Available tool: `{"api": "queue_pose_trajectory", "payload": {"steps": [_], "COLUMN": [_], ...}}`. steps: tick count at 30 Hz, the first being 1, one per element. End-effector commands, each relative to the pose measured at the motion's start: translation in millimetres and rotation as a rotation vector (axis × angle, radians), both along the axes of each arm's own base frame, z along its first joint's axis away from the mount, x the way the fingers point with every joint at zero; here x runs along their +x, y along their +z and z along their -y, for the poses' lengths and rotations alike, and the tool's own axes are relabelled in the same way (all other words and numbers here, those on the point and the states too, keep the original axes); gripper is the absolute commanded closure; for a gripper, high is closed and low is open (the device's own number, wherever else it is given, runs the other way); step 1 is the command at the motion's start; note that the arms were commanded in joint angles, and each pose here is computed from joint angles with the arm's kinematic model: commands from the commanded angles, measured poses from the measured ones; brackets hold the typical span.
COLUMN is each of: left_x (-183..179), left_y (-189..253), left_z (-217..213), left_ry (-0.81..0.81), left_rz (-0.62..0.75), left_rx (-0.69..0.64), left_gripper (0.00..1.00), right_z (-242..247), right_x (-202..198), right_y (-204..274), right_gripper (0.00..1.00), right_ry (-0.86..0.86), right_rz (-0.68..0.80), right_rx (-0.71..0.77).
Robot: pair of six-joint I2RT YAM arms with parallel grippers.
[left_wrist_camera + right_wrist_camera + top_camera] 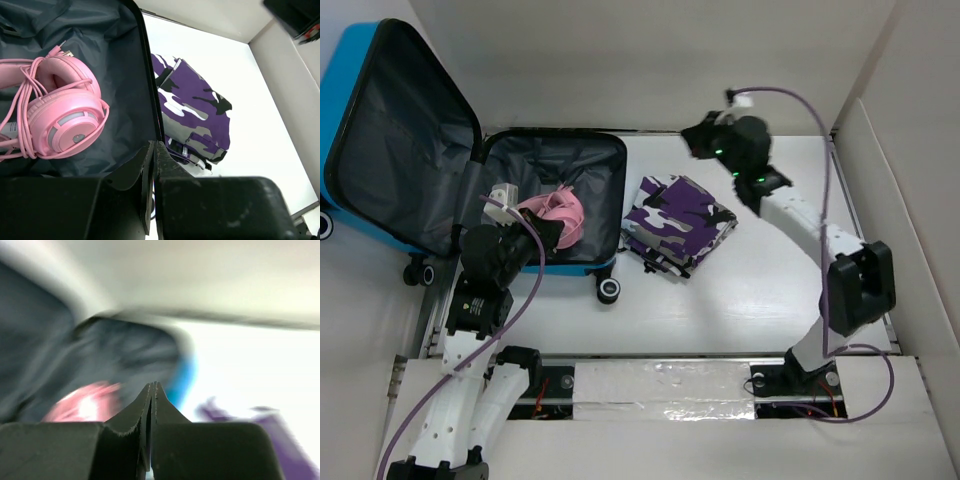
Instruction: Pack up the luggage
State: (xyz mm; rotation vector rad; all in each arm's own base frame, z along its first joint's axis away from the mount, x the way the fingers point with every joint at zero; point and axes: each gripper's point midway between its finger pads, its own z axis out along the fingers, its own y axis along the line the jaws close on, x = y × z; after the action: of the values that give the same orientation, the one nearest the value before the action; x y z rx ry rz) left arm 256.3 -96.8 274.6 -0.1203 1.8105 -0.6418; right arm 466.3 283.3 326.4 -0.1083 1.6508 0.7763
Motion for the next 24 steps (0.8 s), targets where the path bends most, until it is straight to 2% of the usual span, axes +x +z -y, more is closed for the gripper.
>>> {"api": "queue_pose_trajectory", "payload": {"steps": [1, 3, 5, 6, 7, 8, 9, 11, 16, 20, 24], "left_x": [0, 0, 0, 0, 0, 1, 1, 0, -1, -2, -2], "left_y": [25, 25, 24, 24, 23, 22, 22, 22, 23, 23, 25], "left_z": [5, 6, 7, 7, 8, 8, 9, 14, 20, 23, 22], "left_ry": [-0.027, -0.033, -0.040, -0.041, -0.042, -0.043, -0.046, -0.076, -0.109, -0.128, -0.121], "left_rz": [0.075, 0.073, 0.075, 0.075, 0.070, 0.067, 0.065, 0.068, 0.074, 0.077, 0.082], "left_rx": [-0.018, -0.018, -0.018, -0.020, -0.021, -0.022, -0.024, -0.040, -0.058, -0.068, -0.065], "left_gripper": [1.00, 1.00, 1.00, 1.00, 1.00, 1.00, 1.00, 1.00, 1.00, 1.00, 1.00], "right_z": [68, 115, 138, 149, 171, 181, 187, 190, 163, 147, 132], "right_x": [19, 32, 33, 37, 38, 40, 42, 46, 39, 33, 25], "right_y": [-54, -95, -125, -144, -153, -162, -183, -193, -250, -272, -281], "right_gripper": [1.00, 1.00, 1.00, 0.95, 0.83, 0.43, 0.27, 0.16, 0.14, 0.12, 0.16], "right_ry": [0.020, -0.011, 0.012, 0.024, 0.038, 0.045, 0.056, 0.102, 0.162, 0.199, 0.244], "right_rz": [-0.112, -0.200, -0.260, -0.295, -0.321, -0.348, -0.398, -0.441, -0.572, -0.624, -0.648], "right_rx": [-0.105, -0.188, -0.174, -0.171, -0.138, -0.121, -0.108, -0.090, -0.131, -0.108, -0.076]}}
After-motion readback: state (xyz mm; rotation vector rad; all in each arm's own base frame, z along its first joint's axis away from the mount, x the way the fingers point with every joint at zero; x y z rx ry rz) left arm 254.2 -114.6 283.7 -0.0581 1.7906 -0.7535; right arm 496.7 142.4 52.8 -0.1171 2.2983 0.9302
